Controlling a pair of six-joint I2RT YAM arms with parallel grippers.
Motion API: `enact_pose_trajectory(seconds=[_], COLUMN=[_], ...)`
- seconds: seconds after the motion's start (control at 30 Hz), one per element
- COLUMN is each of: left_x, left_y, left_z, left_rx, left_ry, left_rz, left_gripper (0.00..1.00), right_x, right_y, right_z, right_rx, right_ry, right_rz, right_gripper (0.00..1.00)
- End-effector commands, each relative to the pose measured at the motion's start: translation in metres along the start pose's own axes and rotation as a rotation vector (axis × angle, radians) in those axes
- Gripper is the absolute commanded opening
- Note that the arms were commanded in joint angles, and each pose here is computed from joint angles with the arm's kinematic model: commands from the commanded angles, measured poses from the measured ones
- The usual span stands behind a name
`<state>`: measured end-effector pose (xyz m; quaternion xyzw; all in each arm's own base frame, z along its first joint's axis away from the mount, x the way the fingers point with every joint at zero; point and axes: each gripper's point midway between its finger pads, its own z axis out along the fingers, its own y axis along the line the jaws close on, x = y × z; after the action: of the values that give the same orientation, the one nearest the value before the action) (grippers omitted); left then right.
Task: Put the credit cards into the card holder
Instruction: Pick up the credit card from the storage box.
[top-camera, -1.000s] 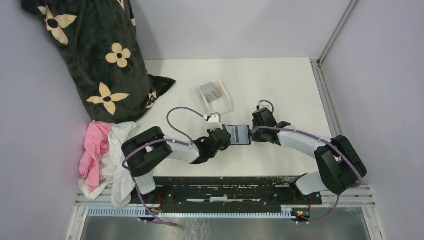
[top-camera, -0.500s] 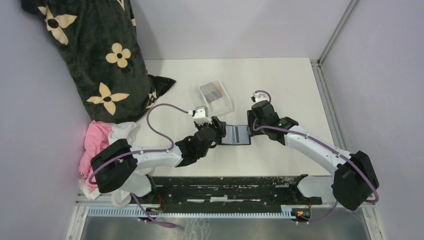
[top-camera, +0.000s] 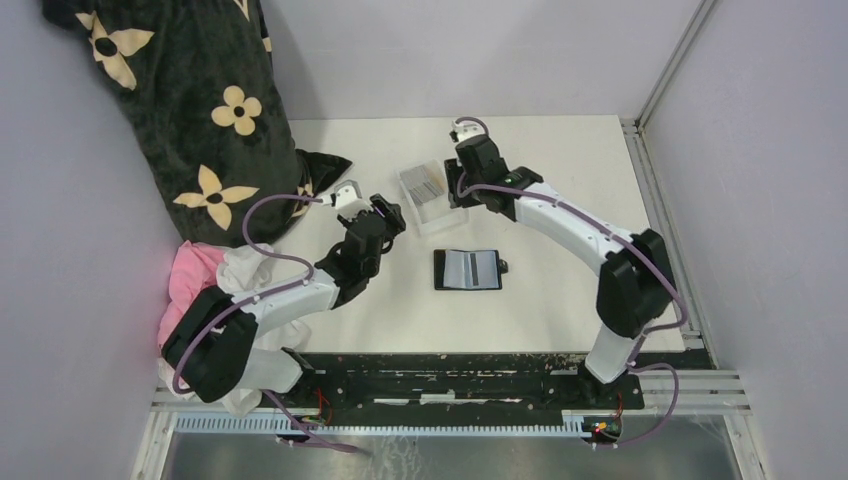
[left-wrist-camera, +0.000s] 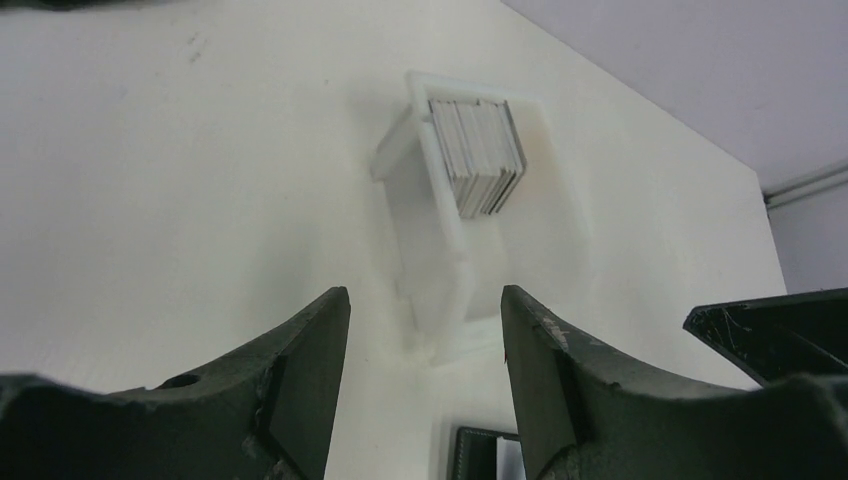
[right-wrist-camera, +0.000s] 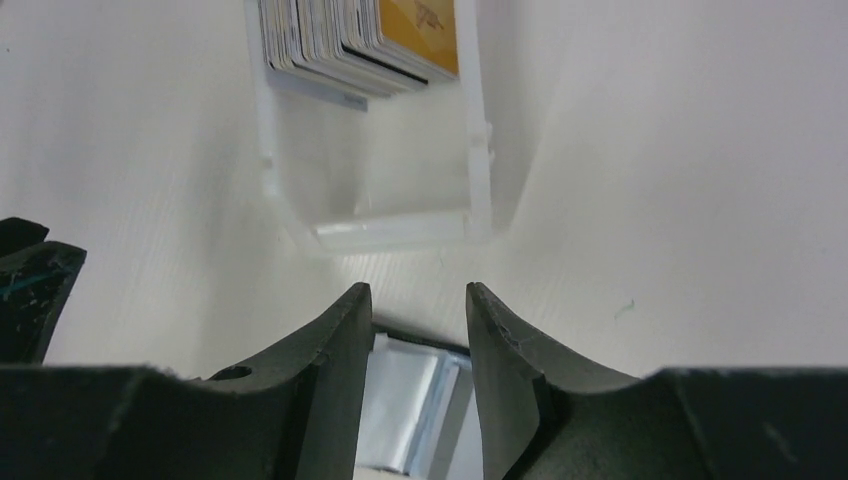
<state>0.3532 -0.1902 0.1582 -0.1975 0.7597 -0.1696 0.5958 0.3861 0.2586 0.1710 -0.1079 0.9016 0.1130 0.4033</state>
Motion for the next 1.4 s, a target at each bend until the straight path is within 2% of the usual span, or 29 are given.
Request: enact_pose_trajectory(seconds=[0.0,0.27,0.83,1.37], left_x=[-0.004,0.017,0.036,0.045], left_y=[-0.001,0.007,0.015,0.01], left_z=[0.021,0.061,0.101,0.118], left_rx=[0.027,0.067,0.097,0.155], left_ry=[0.019,0.088,0.142,0.172], left_rz=[-0.096,-0.189,-0.249,-0.281], left_gripper=[0.65,0.65,0.64,0.63], right_x=[-0.04,-0.059,-0.08,-0.048], right_y=[0.024,0.048,0.04,0.045], right_z=[0.021,0.077,0.142,0.175], right_rx=[-0.061,-0.122,-0.244,-0.34], right_ry=[-0.048,-0.032,0.013,0.122], right_rz=[-0.051,-0.099,0.018,0.128], right_gripper=[0.46,0.48,0.56,0.54])
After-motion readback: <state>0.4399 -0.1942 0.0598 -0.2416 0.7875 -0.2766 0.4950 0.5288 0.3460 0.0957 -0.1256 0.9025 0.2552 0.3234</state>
